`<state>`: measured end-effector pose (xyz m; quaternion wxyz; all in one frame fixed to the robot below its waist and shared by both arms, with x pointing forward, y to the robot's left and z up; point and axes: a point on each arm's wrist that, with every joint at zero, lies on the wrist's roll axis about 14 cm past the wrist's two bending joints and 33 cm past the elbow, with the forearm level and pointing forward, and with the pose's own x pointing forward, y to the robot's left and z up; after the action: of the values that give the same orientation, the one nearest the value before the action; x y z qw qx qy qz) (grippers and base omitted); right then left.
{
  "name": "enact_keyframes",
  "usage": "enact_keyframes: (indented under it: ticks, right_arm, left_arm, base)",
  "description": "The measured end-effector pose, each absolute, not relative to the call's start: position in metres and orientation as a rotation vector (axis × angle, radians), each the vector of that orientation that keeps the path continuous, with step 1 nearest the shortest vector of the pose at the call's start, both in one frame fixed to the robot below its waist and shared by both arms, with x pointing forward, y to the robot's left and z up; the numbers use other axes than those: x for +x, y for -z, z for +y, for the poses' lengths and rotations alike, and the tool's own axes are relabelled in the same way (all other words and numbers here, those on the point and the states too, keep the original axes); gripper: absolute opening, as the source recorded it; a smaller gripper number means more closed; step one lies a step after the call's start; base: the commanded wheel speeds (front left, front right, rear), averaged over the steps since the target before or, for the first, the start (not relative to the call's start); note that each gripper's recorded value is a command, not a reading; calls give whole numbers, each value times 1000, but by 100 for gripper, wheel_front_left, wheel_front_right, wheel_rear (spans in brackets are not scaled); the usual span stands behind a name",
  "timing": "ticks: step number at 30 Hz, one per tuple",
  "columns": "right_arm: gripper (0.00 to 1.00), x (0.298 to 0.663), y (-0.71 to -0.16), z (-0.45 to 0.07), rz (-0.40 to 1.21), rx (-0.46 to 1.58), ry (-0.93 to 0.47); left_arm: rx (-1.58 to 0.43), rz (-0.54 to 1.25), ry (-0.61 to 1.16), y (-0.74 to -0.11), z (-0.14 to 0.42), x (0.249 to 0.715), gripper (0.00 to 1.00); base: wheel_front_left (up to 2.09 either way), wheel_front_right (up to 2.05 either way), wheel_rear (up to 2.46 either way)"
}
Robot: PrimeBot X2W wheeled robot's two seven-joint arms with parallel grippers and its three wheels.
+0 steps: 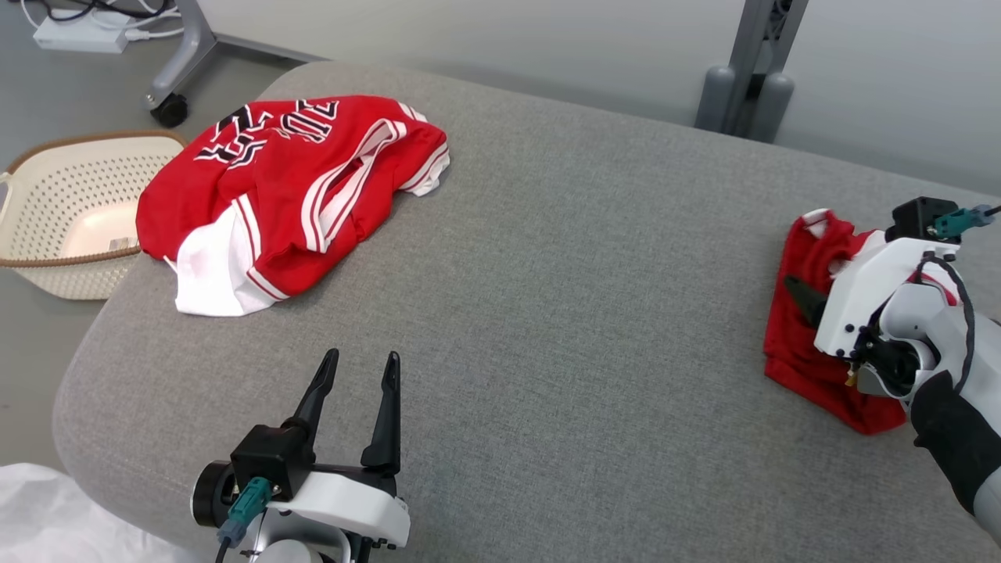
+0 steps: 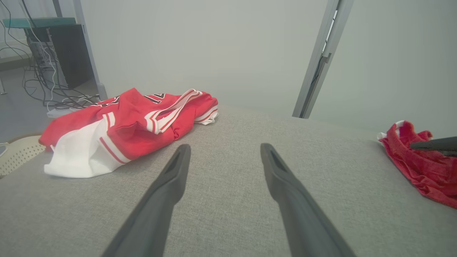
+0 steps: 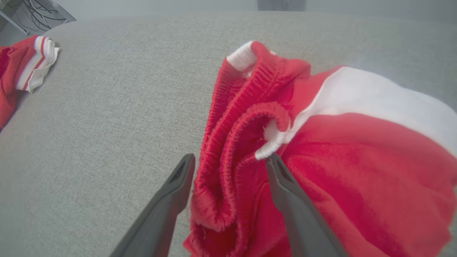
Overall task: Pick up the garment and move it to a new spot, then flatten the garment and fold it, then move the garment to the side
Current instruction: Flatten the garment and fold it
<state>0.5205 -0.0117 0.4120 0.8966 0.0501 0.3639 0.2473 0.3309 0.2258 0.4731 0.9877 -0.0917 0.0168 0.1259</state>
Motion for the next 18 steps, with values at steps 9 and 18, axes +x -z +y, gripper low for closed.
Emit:
enact_keyframes:
  ticks: [9, 18]
  right_arm:
    - [100, 516, -459, -12, 661, 81, -535]
    - [100, 525, -523, -45, 389, 140, -497]
  left_arm:
    - [-184, -30, -231, -491, 223, 328, 100]
    - [-205, -92, -183, -510, 213, 334, 100]
  base:
    - [0, 0, 0]
    - [0, 0, 0]
